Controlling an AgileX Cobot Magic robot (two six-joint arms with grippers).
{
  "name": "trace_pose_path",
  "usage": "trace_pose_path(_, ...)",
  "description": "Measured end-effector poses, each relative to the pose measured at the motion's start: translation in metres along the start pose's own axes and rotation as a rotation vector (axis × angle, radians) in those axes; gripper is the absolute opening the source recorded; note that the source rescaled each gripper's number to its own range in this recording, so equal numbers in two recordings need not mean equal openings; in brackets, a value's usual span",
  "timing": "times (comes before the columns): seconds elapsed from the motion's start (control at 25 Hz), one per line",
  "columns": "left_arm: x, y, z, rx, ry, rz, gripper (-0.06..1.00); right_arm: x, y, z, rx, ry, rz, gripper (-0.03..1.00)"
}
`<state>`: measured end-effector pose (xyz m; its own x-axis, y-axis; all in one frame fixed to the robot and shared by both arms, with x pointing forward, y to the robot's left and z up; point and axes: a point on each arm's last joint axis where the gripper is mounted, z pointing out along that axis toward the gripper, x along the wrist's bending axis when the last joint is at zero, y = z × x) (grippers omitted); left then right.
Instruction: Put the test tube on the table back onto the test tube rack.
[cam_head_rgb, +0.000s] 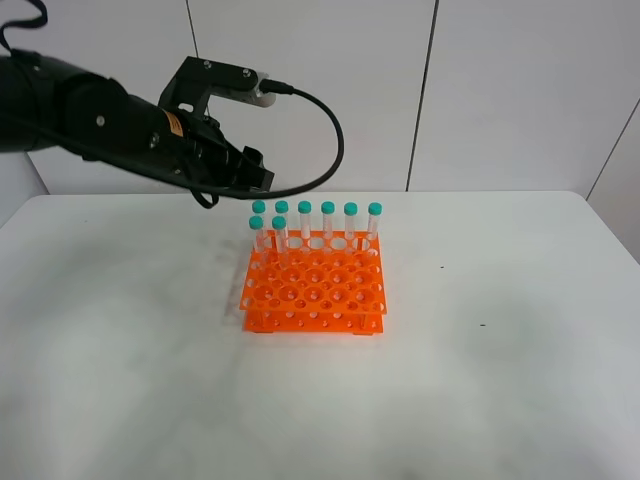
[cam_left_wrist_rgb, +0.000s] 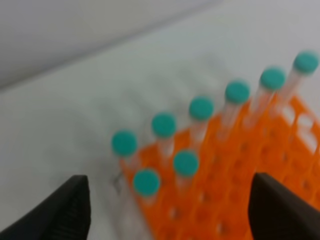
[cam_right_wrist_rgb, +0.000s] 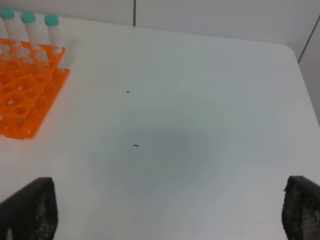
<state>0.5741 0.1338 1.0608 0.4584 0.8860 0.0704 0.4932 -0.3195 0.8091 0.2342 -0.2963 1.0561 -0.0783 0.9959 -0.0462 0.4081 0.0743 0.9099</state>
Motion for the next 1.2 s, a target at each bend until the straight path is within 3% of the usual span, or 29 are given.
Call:
trace_pose_path(0.24,0.051,0.014,0.023,0.359,0.101,-0.1,0.97,0.0,0.0,0.0,0.0,0.0,0.0,1.0)
trace_pose_path(0.36,0.08,0.013,0.031,0.489,0.137,-0.151,0.97,0.0,0.0,0.0,0.0,0.0,0.0,1.0)
trace_pose_path(0.56,0.132,-0.004,0.024,0.627,0.21,-0.267,0.96,0.0,0.0,0.0,0.0,0.001,0.0,1.0)
trace_pose_path(0.8,0.184,-0.028,0.003,0.703,0.266,-0.427,0.95,0.0,0.0,0.0,0.0,0.001,0.0,1.0)
trace_pose_path(0.92,0.187,-0.042,0.0,0.734,0.239,-0.469,0.95,0.0,0.0,0.0,0.0,0.001,0.0,1.0)
trace_pose_path(1.2,0.166,-0.071,-0.022,0.822,0.199,-0.472,0.95,0.0,0.0,0.0,0.0,0.001,0.0,1.0)
